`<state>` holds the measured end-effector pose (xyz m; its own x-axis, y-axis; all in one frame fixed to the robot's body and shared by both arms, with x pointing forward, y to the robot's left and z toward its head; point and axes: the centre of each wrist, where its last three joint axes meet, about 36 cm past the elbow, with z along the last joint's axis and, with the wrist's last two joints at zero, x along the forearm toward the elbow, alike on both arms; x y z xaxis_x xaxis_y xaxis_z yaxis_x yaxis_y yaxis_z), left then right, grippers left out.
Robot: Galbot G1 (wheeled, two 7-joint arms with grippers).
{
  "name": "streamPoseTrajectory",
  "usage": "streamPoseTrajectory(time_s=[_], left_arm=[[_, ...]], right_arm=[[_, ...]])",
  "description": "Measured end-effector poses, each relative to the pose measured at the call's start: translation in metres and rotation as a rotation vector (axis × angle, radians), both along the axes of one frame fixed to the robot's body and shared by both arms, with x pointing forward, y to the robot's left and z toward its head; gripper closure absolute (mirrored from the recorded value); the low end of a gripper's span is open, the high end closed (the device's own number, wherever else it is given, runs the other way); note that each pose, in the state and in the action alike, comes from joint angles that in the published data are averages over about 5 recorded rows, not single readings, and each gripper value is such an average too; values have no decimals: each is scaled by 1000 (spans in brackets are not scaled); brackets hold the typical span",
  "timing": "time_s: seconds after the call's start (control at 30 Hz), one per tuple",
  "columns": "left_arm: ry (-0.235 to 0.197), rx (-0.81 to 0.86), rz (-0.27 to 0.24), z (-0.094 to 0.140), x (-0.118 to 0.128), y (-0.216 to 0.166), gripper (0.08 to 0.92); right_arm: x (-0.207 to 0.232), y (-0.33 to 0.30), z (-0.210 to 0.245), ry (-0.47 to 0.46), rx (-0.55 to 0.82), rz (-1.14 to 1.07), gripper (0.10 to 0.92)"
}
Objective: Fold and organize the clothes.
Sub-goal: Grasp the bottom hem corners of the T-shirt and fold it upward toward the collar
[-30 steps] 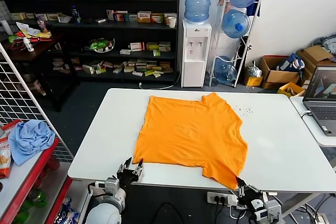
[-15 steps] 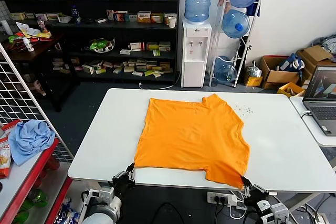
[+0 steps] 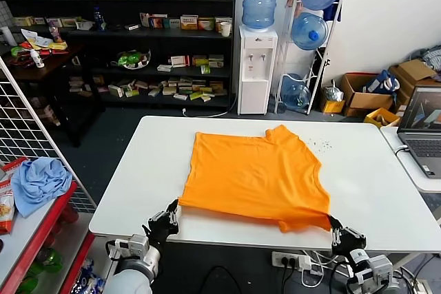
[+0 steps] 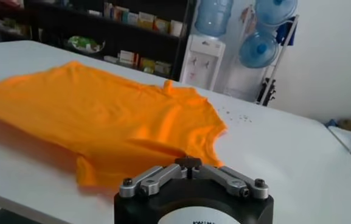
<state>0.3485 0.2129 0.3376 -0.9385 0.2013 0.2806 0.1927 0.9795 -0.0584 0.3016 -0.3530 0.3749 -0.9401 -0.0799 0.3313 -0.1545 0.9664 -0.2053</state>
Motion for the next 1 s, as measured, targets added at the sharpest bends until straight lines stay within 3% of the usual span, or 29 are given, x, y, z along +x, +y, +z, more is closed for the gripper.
streamPoseTrajectory(time_s=[0.33, 0.6, 0.8, 1.0], left_arm=[[-87, 10, -22, -9, 56, -10, 910], [-94, 46, -42, -18, 98, -14, 901], [-86, 73, -45, -21, 107, -7, 758], [-50, 73, -40, -24, 94, -2, 585]], right_arm=[[68, -16, -22, -58, -5, -4, 898], [115, -19, -37, -40, -8, 1, 872], [124, -19, -35, 0, -6, 3, 711], [109, -14, -27, 65, -9, 16, 547]])
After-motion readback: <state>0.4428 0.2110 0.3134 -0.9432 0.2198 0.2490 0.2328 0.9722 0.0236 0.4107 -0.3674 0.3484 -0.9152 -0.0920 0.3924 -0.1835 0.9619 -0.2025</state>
